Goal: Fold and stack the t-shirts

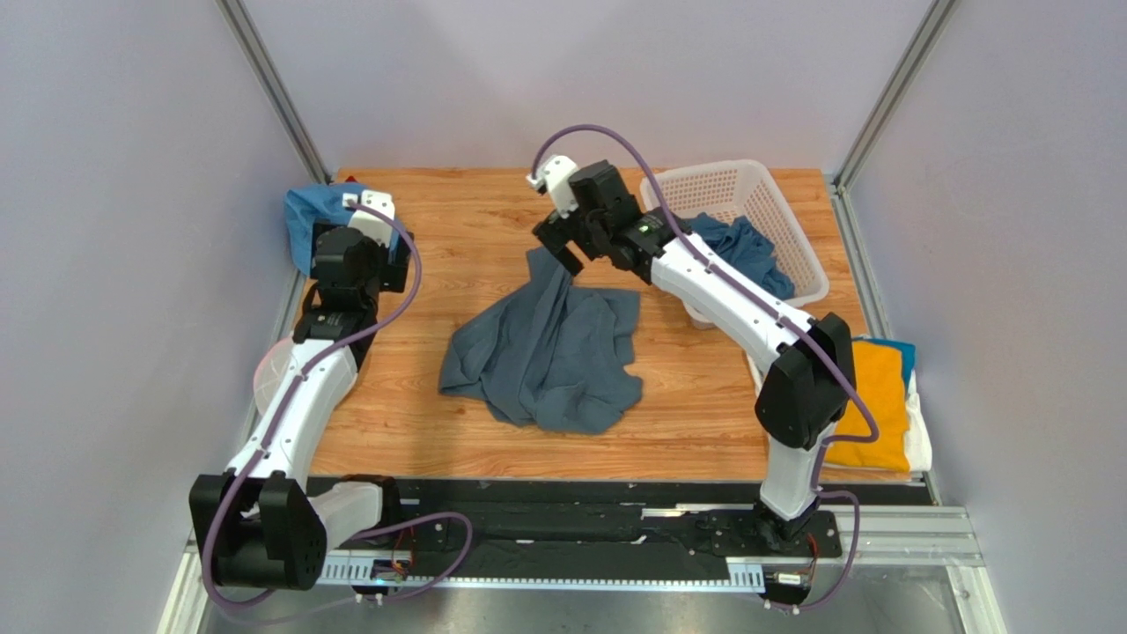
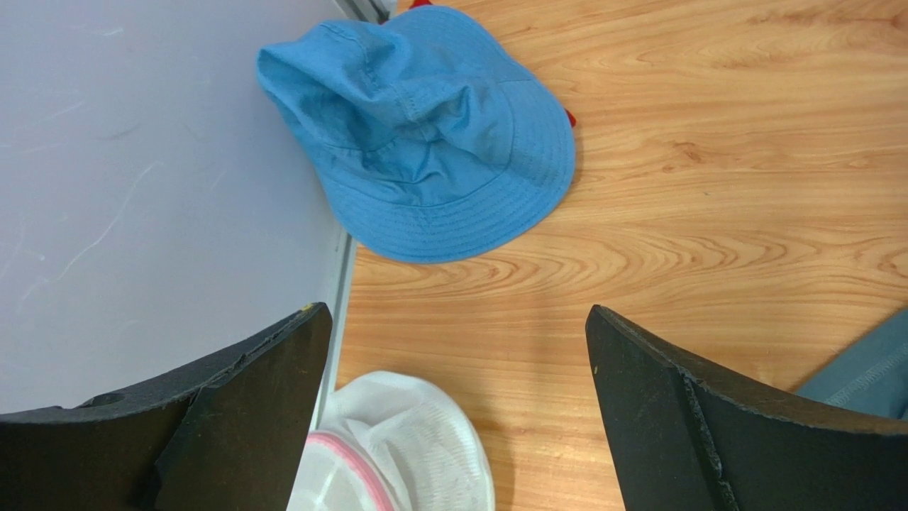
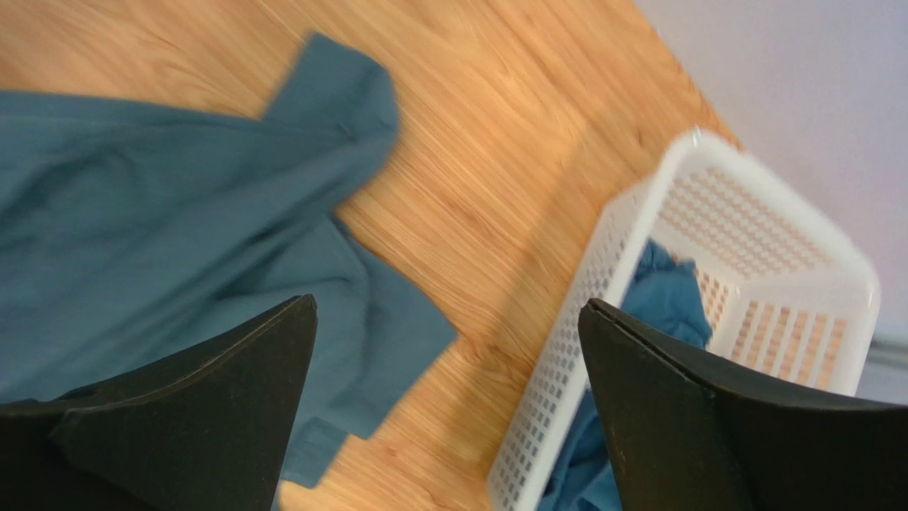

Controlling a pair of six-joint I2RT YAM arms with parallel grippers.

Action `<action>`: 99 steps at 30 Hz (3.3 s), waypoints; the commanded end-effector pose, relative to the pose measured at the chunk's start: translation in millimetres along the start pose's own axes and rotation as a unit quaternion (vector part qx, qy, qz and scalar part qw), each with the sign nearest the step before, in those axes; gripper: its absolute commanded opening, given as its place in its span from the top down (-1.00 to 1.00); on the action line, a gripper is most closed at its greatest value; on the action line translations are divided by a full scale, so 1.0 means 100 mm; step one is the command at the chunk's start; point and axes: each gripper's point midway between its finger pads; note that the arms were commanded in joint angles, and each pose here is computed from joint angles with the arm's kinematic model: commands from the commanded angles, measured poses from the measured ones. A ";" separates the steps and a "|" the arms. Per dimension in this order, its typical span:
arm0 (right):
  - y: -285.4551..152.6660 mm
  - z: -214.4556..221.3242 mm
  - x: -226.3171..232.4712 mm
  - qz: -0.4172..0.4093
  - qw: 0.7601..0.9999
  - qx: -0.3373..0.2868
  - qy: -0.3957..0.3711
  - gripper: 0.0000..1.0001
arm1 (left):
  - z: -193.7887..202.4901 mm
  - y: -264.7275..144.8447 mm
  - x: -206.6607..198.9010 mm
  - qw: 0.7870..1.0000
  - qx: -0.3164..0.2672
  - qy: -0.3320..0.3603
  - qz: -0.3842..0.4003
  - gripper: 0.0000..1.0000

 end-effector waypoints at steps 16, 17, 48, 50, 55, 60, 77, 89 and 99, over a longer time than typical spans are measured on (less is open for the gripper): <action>0.78 1.36 -0.73 0.008 0.986 0.144 0.079 -0.88 | 0.30 0.17 -0.36 0.993 0.038 0.063 0.094 -0.94; 0.81 1.42 -0.77 0.010 0.986 0.147 0.082 -0.87 | 0.29 0.16 -0.36 0.993 0.037 0.065 0.095 -0.94; 0.88 2.32 -1.94 0.095 0.955 0.212 0.185 1.00 | 0.37 0.08 -0.37 0.991 0.034 0.077 0.100 -0.91; 0.85 2.38 -2.03 0.107 0.950 0.215 0.199 1.00 | 0.37 0.08 -0.36 0.991 0.034 0.078 0.100 -0.91; 0.82 2.50 -2.20 0.144 0.931 0.220 0.253 1.00 | 0.38 0.08 -0.39 0.991 0.034 0.077 0.105 -0.90; 0.86 2.60 -2.31 0.172 0.910 0.225 0.304 1.00 | 0.40 0.08 -0.40 0.991 0.036 0.076 0.107 -0.90; 0.70 3.22 -2.89 0.238 0.874 0.255 0.338 1.00 | 0.46 0.04 -0.38 0.990 0.038 0.085 0.103 -0.89; 0.58 3.19 -2.97 0.236 0.881 0.244 0.330 -0.01 | 0.48 0.07 -0.43 0.990 0.041 0.080 0.111 -0.91; 0.35 2.50 -2.88 0.199 0.912 0.173 0.315 -0.51 | 0.48 0.12 -0.60 0.984 0.037 0.083 0.154 -0.94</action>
Point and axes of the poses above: each gripper's point midway between its finger pads, its own y axis out along the fingers, its own x axis along the line the jaws close on, z = x × y, and after that the axes turned 1 degree about y, right-handed
